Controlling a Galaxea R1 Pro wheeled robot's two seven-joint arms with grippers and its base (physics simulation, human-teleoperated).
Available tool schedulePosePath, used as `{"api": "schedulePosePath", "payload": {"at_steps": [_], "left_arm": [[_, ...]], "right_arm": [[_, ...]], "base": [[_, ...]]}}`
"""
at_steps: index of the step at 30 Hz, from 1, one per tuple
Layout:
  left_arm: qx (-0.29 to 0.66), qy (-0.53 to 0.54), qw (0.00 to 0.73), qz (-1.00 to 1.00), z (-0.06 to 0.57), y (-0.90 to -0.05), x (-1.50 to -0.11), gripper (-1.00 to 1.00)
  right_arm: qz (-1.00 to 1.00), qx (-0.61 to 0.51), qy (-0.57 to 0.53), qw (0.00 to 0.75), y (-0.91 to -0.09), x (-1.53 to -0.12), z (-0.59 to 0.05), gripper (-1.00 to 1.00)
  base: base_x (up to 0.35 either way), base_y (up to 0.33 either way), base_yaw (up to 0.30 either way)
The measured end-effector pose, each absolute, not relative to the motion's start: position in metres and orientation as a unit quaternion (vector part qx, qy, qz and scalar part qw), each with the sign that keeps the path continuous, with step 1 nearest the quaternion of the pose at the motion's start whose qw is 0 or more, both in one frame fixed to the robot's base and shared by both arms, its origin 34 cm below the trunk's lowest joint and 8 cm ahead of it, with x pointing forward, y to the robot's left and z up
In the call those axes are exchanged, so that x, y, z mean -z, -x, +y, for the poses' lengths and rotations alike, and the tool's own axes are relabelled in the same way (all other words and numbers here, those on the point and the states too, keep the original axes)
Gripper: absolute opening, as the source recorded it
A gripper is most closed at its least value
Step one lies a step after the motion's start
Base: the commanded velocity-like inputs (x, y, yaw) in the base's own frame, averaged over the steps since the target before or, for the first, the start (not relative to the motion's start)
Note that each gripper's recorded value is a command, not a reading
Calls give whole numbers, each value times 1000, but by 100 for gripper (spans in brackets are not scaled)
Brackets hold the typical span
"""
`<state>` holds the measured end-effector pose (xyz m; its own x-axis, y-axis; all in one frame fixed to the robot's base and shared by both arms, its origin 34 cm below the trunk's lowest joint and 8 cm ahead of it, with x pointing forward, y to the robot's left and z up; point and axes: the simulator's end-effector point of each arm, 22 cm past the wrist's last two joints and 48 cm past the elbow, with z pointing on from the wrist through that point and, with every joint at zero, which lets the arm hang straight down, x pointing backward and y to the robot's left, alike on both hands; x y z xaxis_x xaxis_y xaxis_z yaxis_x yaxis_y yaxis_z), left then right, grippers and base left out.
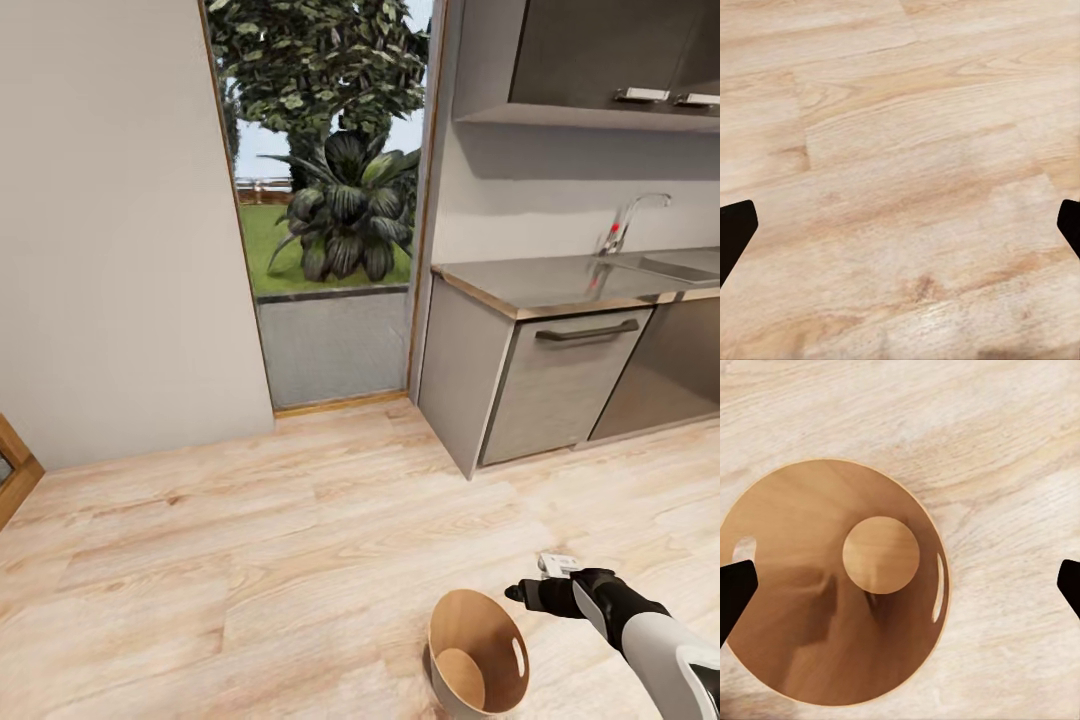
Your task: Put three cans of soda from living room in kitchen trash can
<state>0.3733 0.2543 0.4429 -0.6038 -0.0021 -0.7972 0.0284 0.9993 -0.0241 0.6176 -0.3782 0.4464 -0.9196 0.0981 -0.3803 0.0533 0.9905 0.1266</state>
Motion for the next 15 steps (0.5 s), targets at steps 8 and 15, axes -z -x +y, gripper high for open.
{"api": "schedulePosePath", "payload": {"at_steps": [8, 15], "left_arm": [[17, -8, 444, 896, 254, -370, -426, 100], [17, -9, 444, 896, 254, -367, -411, 100]], "right_arm": [[978, -58, -40, 196, -614, -430, -379, 100], [978, -58, -40, 196, -612, -416, -379, 100]], "base": [[0, 0, 0], [0, 0, 0]]}}
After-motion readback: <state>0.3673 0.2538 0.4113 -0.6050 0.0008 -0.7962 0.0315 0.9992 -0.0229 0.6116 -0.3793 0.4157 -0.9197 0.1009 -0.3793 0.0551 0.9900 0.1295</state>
